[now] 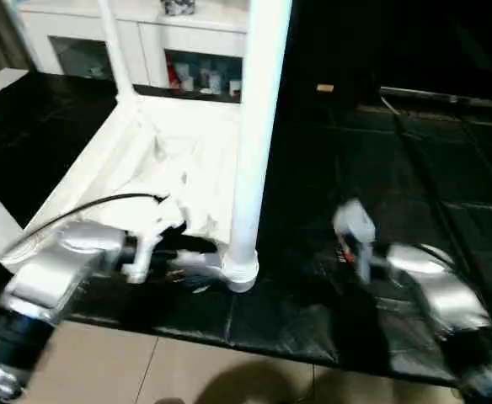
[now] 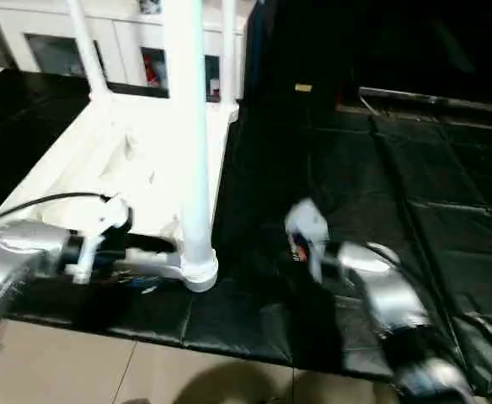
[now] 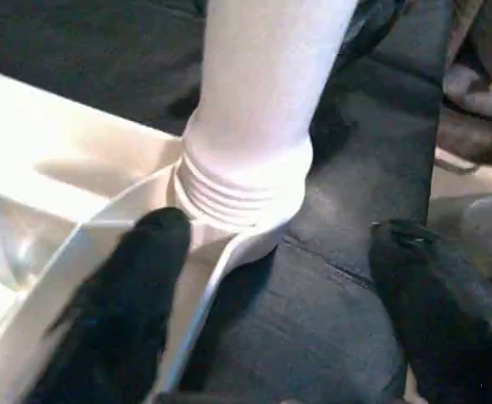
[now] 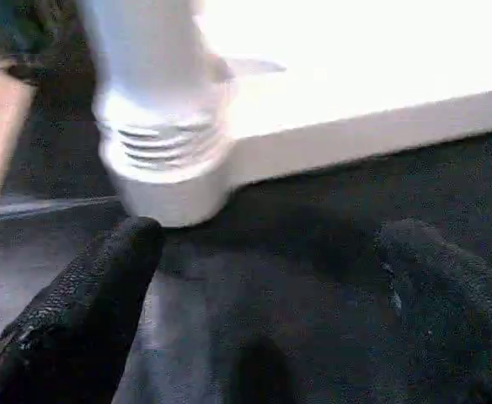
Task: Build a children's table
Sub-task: Rotate table base
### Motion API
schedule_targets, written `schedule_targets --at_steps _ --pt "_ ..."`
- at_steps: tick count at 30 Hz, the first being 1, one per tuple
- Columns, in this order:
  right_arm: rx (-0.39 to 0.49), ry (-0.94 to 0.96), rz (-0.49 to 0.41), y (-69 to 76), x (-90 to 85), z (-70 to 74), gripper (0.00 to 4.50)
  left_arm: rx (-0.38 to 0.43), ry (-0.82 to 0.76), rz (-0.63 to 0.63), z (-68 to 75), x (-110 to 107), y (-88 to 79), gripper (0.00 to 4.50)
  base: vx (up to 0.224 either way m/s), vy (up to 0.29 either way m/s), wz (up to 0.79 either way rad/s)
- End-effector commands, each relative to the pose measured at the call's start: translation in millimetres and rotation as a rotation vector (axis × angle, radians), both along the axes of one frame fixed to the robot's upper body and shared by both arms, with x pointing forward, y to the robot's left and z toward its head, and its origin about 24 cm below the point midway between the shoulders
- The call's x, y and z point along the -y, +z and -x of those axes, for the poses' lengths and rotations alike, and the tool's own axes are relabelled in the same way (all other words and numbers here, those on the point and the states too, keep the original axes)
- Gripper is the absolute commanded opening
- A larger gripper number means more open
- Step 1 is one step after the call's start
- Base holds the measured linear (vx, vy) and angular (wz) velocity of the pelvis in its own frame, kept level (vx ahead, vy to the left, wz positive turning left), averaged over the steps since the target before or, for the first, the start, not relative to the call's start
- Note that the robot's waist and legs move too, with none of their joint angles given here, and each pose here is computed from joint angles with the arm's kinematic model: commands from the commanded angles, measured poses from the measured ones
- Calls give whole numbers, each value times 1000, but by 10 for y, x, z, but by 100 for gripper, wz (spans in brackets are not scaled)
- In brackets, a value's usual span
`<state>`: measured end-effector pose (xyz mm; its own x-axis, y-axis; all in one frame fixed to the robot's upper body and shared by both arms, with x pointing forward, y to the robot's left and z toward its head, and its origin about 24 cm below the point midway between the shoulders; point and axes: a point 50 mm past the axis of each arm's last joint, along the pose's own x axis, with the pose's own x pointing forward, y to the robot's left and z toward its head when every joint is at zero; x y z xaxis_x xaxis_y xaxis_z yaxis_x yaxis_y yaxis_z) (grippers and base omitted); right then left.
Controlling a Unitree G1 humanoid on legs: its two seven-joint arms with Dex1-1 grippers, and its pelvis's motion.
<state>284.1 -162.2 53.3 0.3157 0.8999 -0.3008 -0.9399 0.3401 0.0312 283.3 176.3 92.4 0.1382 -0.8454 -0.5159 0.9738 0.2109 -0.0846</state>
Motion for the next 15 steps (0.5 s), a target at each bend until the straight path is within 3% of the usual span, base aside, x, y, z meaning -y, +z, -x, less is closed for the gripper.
schedule_targets --at_steps 1,6,7,15 --pt "-2 77 -6 82 -35 54 450 34 -39 -67 -45 -28 8 349 0 0 0" --pt "-34 123 -13 147 -52 128 450 76 -70 -115 -166 -41 -30 310 0 0 0" --pt "-35 125 -13 148 -53 131 450 75 -72 -116 -176 -39 -33 283 0 0 0" --pt "-53 133 -7 158 -55 177 450 81 -111 -142 -273 -16 -110 226 0 0 0"
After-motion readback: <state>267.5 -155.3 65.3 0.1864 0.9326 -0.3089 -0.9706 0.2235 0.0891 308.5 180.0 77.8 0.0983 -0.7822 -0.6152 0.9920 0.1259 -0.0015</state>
